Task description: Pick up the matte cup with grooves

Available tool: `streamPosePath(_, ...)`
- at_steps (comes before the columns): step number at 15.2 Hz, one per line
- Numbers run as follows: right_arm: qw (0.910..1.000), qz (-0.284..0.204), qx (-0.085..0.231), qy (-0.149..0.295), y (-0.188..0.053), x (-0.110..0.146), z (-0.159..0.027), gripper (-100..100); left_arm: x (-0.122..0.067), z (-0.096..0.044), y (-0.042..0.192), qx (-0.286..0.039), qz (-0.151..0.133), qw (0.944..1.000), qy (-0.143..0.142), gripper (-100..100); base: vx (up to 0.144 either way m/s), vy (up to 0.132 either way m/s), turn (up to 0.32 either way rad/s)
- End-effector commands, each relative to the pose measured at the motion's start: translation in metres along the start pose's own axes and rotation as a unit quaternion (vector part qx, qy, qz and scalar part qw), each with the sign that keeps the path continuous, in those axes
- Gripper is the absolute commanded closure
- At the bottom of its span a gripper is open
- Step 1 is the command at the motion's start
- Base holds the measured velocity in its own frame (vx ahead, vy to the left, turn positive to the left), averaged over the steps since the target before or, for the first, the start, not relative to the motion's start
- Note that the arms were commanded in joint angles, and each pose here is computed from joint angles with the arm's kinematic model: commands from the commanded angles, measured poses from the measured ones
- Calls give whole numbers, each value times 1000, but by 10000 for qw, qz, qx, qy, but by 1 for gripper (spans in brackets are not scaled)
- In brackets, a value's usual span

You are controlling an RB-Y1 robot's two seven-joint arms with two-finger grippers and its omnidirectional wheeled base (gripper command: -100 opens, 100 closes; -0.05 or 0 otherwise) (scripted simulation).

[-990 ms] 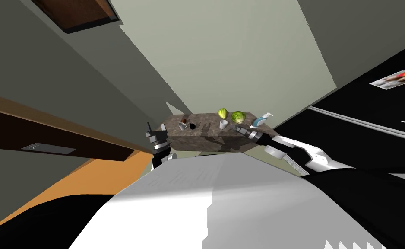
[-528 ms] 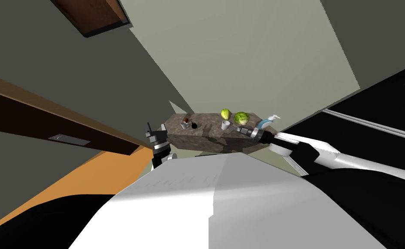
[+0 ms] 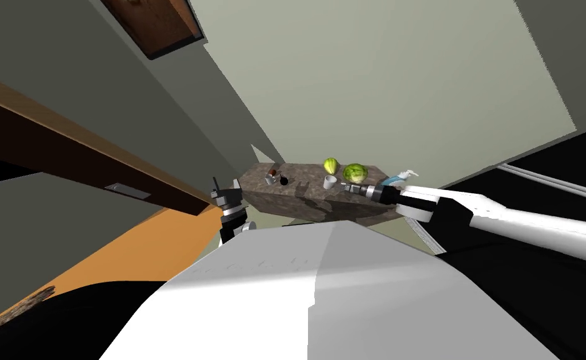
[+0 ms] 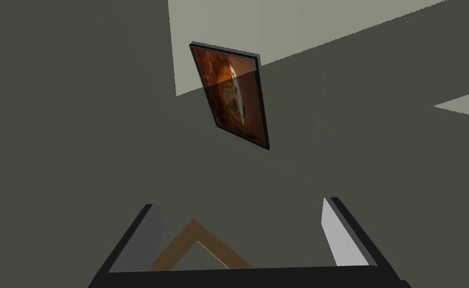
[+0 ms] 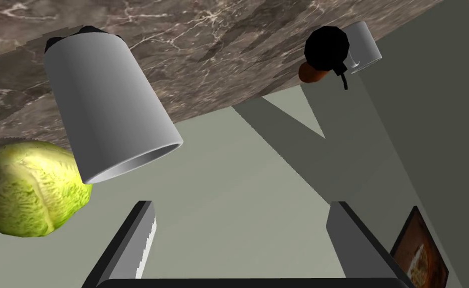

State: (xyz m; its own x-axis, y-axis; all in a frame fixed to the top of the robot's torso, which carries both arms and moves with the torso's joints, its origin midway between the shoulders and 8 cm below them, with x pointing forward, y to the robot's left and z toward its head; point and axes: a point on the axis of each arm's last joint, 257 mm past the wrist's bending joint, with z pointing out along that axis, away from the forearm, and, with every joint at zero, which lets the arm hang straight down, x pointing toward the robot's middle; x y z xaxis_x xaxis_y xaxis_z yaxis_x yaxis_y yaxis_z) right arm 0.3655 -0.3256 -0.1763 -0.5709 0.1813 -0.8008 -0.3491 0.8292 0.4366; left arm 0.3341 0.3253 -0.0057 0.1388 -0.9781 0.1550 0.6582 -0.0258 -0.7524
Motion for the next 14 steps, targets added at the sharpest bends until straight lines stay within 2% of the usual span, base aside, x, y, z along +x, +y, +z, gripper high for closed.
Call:
streamPosePath(1, 9997, -63, 152, 200, -11, 4, -3, -100, 0, 0, 0, 0, 0, 10000, 0, 0, -5, -18, 193)
streamPosePath(8, 9956, -488, 310, 731, -20, 5, -6, -100, 0, 0, 0, 0, 0, 10000, 0, 0, -5, -23, 125)
streamPosePath(9, 9941, -489, 442, 862, -29, 9, -9, -100, 0, 0, 0, 0, 0, 10000, 0, 0, -5, -15, 224)
streamPosePath(12, 9911, -688, 451, 1045, -29, 7, -9, -100, 0, 0, 0, 0, 0, 10000, 0, 0, -7, -21, 102)
streamPosePath(14, 9876, -763, 582, 1242, -37, 10, -12, -100, 0, 0, 0, 1, -1, 10000, 1, 0, -10, -22, 217)
